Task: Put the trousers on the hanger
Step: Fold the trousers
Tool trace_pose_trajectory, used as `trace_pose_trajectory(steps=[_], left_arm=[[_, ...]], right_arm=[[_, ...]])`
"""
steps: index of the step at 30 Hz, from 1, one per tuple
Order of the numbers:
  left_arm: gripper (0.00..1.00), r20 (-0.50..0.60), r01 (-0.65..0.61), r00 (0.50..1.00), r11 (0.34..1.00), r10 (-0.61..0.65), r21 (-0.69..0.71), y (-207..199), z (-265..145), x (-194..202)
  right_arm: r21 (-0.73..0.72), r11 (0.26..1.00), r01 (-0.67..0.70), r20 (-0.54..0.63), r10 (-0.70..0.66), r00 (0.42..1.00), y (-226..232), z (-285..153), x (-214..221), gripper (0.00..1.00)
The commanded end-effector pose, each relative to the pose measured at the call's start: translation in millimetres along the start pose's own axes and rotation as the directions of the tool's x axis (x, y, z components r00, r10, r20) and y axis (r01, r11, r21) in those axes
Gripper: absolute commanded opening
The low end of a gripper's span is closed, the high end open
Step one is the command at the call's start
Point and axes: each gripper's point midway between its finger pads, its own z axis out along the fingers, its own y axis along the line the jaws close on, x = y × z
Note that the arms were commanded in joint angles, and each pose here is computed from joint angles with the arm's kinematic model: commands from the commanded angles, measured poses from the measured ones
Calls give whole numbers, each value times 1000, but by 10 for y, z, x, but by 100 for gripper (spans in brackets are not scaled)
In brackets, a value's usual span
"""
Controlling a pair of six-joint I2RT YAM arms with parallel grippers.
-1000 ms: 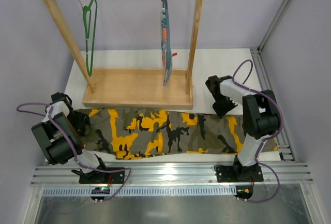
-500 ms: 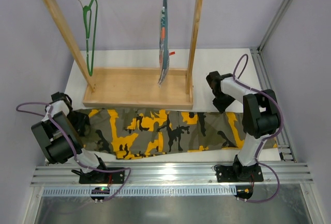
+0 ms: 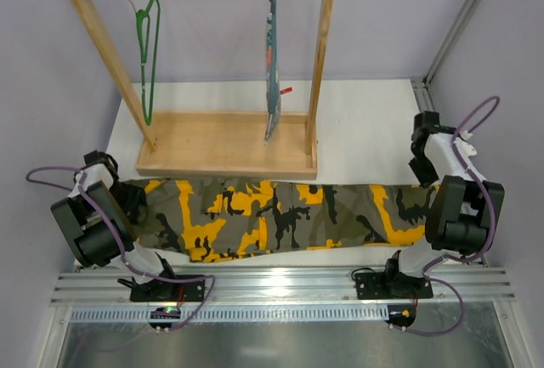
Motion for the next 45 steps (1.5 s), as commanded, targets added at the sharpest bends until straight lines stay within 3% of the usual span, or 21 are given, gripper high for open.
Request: trace_pose_trajectory(steps=[1,6,15,24,33,34,35,45], left_arm=[[62,19,4,1000,999,-3,-36,96,150,-29],[62,13,6,1000,999,-6,-34,97,171,-11],[62,37,7,999,999,-5,-54,133,144,-56],[62,45,9,999,998,-6,-68,156,132,-73],[61,46,13,999,996,-9,-84,181,135,-74],[61,46,13,999,996,-9,-84,179,135,-77],[61,44,12,999,996,-8,-86,180,139,-76],[61,44,13,999,994,-9,-108,215,162,-77]], right_arm=[[66,995,-75,-28,77,997,-240,221,-200,43],[132,989,-73,-76,84,994,-218,473,-298,43],[145,985,-89,-59,98,993,-121,722,-470,43],[162,984,-73,-81,87,993,-91,861,-390,41],[206,974,-90,-22,96,995,-203,821,-489,22],[210,973,-101,-8,105,994,-222,796,-518,7],[216,971,-104,-1,107,994,-244,782,-530,4],[288,947,-141,99,117,988,-361,673,-784,4]])
